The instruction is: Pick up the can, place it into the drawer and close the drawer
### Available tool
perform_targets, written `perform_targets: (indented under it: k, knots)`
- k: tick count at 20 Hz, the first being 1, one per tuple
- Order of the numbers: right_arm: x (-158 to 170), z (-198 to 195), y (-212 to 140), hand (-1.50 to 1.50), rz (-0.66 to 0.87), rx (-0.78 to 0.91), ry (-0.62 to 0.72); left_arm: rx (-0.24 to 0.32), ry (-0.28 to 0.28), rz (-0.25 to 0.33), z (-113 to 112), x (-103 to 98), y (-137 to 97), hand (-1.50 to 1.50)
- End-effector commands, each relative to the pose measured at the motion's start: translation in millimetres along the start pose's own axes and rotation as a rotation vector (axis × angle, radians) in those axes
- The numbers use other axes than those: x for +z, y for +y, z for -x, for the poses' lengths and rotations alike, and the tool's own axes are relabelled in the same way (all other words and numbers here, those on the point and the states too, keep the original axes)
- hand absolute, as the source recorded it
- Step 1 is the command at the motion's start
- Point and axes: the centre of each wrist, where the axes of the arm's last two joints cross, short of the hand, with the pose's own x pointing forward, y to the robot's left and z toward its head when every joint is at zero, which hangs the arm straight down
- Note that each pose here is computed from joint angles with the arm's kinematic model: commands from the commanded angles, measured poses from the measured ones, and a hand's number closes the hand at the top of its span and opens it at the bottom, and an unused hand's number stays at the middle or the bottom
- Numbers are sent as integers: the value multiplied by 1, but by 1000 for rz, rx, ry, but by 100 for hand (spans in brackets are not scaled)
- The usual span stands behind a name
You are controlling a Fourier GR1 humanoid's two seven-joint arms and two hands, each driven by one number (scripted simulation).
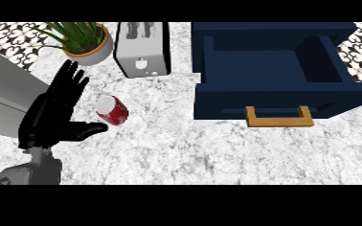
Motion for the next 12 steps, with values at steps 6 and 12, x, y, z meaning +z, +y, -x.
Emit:
perform_targets:
  k: [6,12]
  knots:
    - [10,4,-10,-150,3,4,-1,-33,14,-85,61,-9,7,-150]
    - [-13,-8,-4,-150,0,-1,-13,-37,17,-123,89,-10,37,-150]
